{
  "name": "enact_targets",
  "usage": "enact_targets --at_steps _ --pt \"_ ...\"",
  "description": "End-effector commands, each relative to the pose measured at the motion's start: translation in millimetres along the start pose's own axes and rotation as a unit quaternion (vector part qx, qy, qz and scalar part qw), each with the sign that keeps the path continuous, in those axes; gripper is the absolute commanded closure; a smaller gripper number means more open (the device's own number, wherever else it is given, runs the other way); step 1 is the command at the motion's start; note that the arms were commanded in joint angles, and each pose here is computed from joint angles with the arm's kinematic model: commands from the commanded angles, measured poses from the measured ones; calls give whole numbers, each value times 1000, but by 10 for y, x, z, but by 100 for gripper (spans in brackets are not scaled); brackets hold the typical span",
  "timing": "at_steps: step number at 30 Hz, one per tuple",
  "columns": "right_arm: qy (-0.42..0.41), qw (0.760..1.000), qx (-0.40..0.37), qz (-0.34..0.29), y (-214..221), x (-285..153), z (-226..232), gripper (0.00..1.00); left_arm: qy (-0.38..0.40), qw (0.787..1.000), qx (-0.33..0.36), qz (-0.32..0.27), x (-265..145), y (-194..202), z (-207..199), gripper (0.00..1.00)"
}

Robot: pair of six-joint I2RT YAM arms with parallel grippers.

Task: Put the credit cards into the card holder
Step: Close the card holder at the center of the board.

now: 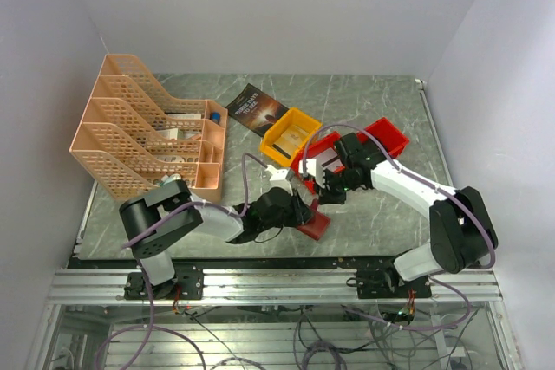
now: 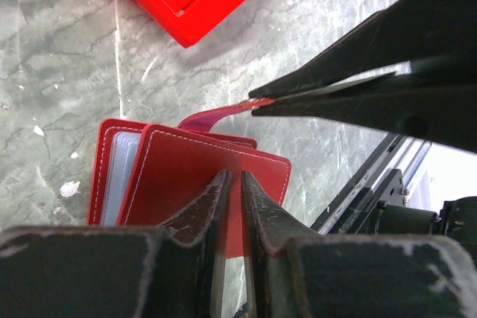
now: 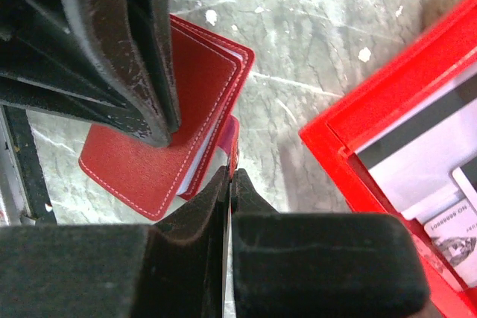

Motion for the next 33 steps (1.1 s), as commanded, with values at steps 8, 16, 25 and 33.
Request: enact_targets --at_steps 8,16,25,33 --pt "7 998 -62 2 -86 47 -114 100 61 996 -67 -10 -45 -245 121 93" --pt "-17 996 -88 -19 -109 92 -107 100 27 997 -71 4 39 -168 282 93" --pt "-27 998 -49 -15 -56 118 -32 82 -8 999 -49 13 3 -138 376 93" --pt "-18 999 -30 -33 -84 75 -49 73 -1 999 -47 12 -19 -152 350 93"
Point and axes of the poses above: each gripper's point midway between its finger pads, its own x axis out along the fingers, its own z axis along the line the jaws close on, y = z × x, the point moved 9 cm from there along -x, back along the fingers, and after that the axes turned 5 degrees about -x, right-handed, at the moved point
